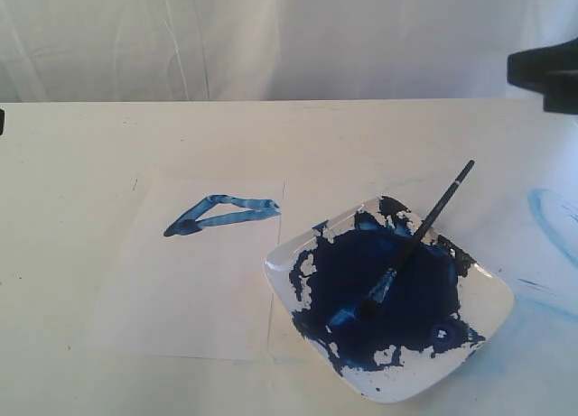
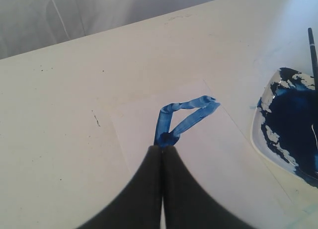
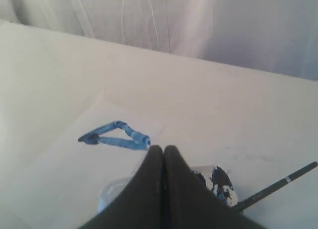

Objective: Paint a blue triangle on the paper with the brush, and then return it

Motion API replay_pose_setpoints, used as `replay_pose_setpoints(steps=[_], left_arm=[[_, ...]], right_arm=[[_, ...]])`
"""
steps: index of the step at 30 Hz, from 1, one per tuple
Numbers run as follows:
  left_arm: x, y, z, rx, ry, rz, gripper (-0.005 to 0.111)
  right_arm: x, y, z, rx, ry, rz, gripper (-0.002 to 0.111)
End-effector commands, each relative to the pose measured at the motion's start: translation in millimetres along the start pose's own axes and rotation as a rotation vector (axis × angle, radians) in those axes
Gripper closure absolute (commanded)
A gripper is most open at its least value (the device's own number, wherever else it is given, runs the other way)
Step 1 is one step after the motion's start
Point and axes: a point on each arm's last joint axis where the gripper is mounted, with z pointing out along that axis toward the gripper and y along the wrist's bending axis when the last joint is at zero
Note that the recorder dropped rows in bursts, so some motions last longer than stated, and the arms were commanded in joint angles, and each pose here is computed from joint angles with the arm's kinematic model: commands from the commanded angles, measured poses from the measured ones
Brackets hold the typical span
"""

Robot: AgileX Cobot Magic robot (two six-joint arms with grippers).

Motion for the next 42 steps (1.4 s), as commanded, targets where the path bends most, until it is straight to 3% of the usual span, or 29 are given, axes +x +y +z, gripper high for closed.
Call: replay_pose_setpoints(steps=[1,7,13,18,22,28,35,42], left_arm=[[-0.5,-3.6,-1.5,0.023,-0.003,-0.014,0.107],[-0.5,-3.6,-1.5,0.023,-0.003,-0.014,0.107],[-0.5,-3.6,-1.5,0.023,-0.003,-0.014,0.107],[-0.5,-3.6,-1.5,0.023,-0.003,-0.014,0.107],[-0.5,-3.6,-1.5,0.023,-0.003,-0.014,0.107],[-0.5,-3.6,-1.5,0.023,-0.003,-0.014,0.107],[-0.5,-3.6,-1.5,0.023,-0.003,-0.014,0.107],[-0.5,-3.6,-1.5,0.023,-0.003,-0.014,0.107]], right_arm=[[-10.3,30.3,-45.2,0.012,-0.153,0.022,0.108],[-9.2,70.6,-103.3,-0.024,-0.349,0.207,0.108],[-8.1,78.7,-114.7,-0.045,-0.398,0.254,0.108],[-3.3,72.1,-113.0,0.046,-0.351,0.195,0.108],[5.4,57.1,-113.9,0.221,-0.312,0.228,0.108],[33.4,33.1,-114.9,0.467,-0.414,0.284,0.108],[74.0,20.6,-103.8,0.588,-0.434,0.121,0.108],[122.5,9.7,-80.6,0.617,-0.324,0.087,0.108]])
